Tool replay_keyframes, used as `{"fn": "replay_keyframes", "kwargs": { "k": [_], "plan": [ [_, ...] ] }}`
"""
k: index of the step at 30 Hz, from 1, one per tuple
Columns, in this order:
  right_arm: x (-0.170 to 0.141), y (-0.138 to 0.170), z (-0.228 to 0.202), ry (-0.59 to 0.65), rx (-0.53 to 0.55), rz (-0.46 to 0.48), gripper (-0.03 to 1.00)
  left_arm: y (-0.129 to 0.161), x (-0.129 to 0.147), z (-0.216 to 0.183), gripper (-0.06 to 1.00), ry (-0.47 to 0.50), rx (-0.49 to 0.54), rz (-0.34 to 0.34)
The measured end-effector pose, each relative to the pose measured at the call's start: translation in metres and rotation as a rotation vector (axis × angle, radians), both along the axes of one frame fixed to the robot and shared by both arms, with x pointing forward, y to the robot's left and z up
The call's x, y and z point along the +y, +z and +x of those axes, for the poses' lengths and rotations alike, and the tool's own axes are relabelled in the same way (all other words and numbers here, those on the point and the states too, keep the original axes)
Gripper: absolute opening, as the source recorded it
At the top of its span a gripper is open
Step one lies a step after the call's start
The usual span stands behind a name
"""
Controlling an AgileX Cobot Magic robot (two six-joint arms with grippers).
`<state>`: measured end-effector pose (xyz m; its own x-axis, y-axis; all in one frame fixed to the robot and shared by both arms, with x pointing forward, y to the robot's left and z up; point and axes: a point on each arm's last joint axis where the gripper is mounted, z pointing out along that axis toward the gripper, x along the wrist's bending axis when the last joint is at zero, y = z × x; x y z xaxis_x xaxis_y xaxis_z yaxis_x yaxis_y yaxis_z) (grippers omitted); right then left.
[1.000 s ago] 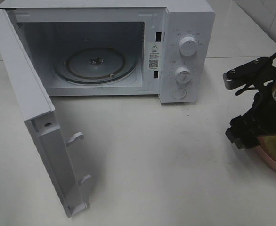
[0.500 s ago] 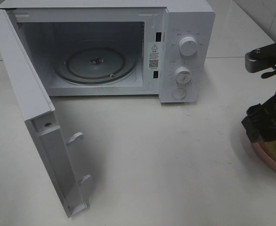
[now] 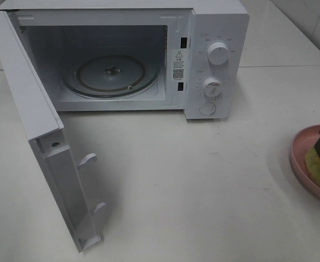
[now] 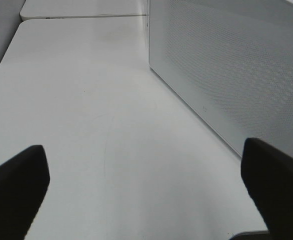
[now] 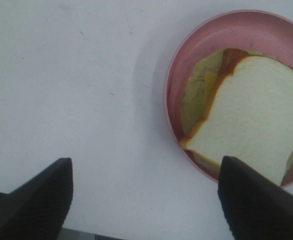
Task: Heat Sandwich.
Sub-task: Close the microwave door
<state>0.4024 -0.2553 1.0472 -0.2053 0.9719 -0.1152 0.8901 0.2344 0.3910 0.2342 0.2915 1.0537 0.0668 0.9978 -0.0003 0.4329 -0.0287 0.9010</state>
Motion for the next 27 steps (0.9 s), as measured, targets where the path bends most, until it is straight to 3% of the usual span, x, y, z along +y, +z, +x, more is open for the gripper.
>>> {"fn": "replay_keyframes", "kwargs": {
  "k": [19,27],
  "plan": [
    [-0.023,0.031,-0.063,0.007,-0.050,0.006,0.77,0.000,0.000,0.000,0.99,0.000,0.000,0.000],
    [-0.038,0.030,-0.103,0.014,-0.160,0.038,0.77,0.000,0.000,0.000,0.99,0.000,0.000,0.000]
  ]
}}
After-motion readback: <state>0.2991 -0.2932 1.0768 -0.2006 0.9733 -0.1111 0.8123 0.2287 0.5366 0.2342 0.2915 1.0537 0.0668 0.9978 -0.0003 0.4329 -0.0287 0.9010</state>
